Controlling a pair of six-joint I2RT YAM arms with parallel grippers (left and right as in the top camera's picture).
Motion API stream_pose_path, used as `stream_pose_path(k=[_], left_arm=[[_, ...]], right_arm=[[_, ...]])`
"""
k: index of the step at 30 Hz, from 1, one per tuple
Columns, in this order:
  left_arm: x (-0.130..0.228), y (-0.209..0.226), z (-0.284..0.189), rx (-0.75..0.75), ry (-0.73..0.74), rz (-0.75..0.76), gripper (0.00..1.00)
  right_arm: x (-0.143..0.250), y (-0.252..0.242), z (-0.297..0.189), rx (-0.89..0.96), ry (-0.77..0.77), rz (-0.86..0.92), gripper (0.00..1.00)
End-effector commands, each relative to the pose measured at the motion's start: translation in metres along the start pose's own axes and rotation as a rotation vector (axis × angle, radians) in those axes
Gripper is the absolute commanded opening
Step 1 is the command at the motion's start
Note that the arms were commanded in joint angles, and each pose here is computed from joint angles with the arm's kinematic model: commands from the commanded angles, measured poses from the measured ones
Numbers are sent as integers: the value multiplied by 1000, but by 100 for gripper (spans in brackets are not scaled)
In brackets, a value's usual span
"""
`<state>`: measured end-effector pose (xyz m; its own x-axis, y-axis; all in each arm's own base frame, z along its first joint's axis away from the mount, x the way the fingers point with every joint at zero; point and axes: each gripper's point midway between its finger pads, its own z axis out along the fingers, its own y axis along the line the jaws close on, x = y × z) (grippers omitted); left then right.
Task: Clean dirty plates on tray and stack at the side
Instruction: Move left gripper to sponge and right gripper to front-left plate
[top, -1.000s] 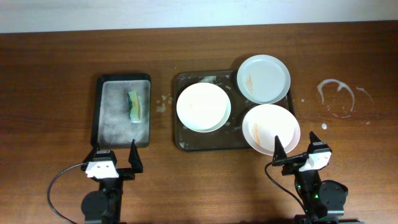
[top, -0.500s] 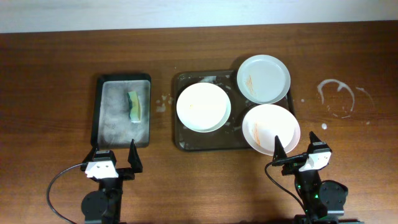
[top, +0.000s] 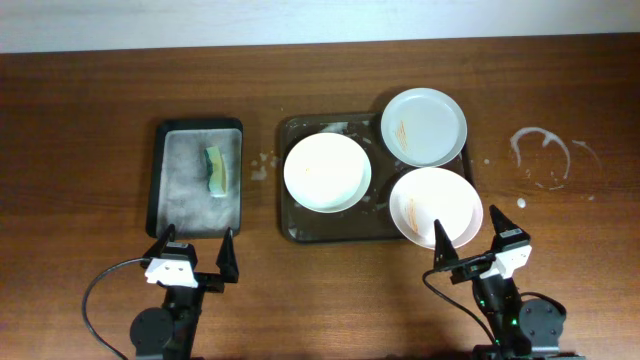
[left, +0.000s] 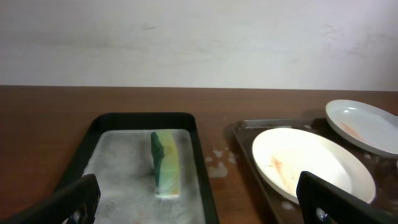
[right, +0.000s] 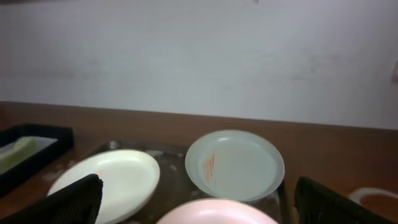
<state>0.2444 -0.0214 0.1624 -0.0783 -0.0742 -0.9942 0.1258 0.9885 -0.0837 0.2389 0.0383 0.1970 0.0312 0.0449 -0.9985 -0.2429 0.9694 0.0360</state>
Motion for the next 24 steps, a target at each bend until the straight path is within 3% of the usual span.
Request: stream_pose_path(k=[1,7,15,19,24], left_arm=[[-29,-7,-7,28,-40,18,99],[-60,-10,-12,27,-11,13,99],[-99,-17,-6,47,81,-2,99],[-121,-22,12,81,192,-15,99],[-130,-19,40,74,354,-27,99]], right_arm=[[-48,16,-8,-66,-77,-29,98],[-86,32,-12,-145,-67,-31,98],[-119,56,6,-313,79,27,98],[-129,72,26,-460,194,94,98],[-127,67,54,-476,330,177,98]])
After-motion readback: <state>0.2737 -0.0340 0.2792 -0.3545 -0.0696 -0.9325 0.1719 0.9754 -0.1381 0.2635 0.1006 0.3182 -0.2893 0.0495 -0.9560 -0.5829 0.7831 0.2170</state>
